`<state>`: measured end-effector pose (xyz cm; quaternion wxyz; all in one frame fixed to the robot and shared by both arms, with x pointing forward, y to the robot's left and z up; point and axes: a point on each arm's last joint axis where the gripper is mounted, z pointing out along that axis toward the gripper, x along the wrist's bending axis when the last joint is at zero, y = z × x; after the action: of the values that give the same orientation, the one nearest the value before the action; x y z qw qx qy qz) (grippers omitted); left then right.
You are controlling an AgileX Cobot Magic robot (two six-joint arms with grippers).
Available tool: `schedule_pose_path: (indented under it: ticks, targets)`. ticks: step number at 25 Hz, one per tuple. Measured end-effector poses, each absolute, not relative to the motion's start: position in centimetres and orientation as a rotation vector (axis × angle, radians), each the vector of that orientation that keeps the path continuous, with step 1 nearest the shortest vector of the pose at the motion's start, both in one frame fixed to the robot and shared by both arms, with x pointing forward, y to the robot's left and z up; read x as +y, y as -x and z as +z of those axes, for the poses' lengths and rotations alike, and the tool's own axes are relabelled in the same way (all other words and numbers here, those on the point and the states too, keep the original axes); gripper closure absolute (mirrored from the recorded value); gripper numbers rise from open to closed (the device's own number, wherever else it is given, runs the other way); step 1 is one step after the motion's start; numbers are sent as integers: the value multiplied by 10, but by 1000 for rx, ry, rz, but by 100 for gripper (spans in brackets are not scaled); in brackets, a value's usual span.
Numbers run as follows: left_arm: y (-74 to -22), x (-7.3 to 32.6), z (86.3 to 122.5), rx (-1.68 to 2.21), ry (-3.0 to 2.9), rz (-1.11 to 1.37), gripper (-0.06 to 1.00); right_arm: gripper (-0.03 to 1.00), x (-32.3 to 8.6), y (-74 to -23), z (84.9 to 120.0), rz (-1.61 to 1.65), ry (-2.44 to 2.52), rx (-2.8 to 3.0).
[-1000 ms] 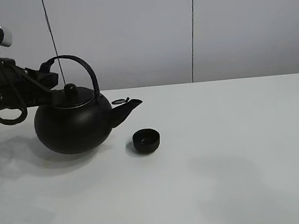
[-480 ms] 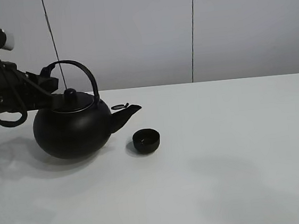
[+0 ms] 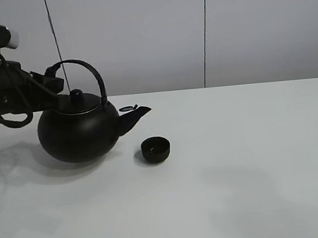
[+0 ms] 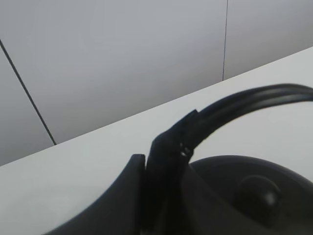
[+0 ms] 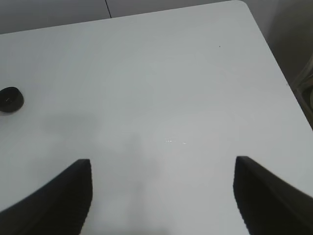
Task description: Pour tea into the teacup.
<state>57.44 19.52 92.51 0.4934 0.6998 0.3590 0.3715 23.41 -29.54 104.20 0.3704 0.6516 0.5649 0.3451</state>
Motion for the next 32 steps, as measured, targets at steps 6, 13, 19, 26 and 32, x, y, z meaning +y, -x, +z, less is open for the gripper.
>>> schedule_pose_path:
  ticks: [6,13,19,26,32]
  targets:
    - [-577,195,924,863,-1745,914,83,42,-295,-234,1042,885,-1672,1449]
    - [-576,194,922,844,-1790,903,83,42,-295,-234,1042,886,-1671,1448]
    - [-576,193,922,810,-1807,907,83,42,-295,-234,1042,886,-1671,1448]
    - [-576,192,921,794,-1831,914,83,42,-295,-234,1042,886,-1671,1448]
    - [-581,190,926,780,-1847,920,83,42,-295,-234,1042,886,-1672,1448]
